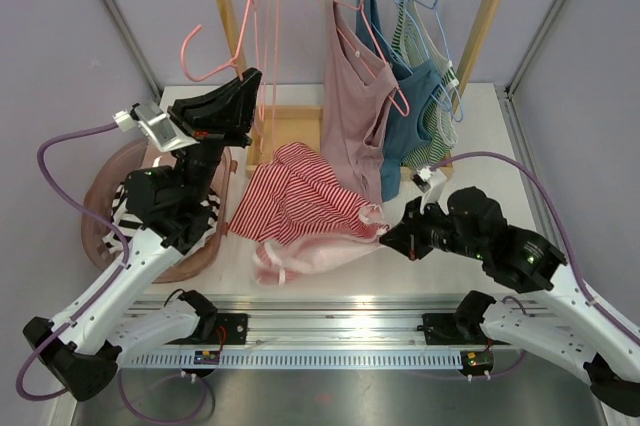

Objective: Remove the tank top from the hanger

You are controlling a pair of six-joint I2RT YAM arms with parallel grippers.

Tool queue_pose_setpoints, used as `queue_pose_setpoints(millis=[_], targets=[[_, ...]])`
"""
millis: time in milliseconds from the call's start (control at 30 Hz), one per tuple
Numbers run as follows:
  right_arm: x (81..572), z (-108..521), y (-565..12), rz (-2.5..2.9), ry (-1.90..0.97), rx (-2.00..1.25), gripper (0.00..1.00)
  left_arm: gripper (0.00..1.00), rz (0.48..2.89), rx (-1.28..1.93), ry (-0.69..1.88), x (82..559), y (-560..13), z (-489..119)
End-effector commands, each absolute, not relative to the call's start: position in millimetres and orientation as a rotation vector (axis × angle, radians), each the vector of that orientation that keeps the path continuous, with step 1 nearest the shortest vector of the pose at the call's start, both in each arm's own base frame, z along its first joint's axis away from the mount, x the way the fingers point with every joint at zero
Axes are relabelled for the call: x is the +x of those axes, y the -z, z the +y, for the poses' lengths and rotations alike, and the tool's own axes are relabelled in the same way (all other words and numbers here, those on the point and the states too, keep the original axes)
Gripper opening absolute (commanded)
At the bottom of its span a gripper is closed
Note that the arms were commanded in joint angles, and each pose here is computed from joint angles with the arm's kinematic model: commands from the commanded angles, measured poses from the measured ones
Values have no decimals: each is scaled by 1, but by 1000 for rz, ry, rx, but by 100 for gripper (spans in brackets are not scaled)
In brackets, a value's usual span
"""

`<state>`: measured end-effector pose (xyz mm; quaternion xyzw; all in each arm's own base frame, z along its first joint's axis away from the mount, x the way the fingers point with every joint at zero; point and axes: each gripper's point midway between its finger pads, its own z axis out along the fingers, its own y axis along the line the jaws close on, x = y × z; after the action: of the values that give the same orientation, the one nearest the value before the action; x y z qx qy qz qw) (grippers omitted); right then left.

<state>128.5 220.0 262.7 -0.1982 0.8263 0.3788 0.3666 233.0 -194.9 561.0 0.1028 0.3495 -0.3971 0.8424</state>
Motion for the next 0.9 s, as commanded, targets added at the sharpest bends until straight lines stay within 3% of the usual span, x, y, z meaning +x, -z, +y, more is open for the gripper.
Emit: queue_pose_setpoints(millis=[0,367,567,867], targets=[[130,200,-284,2027,-948,-420,0,0,588,137,792,213,-602,-165],[128,219,-304,2003,-1024,-484,0,0,1041,82,921,226,-542,-177],[135,257,-305,2056,-1102,-595,0,0,1131,67,933,217,-514,-170],[111,214,-414,1738,-1103,-601,0,0,1204,52,811,210,-522,-146]])
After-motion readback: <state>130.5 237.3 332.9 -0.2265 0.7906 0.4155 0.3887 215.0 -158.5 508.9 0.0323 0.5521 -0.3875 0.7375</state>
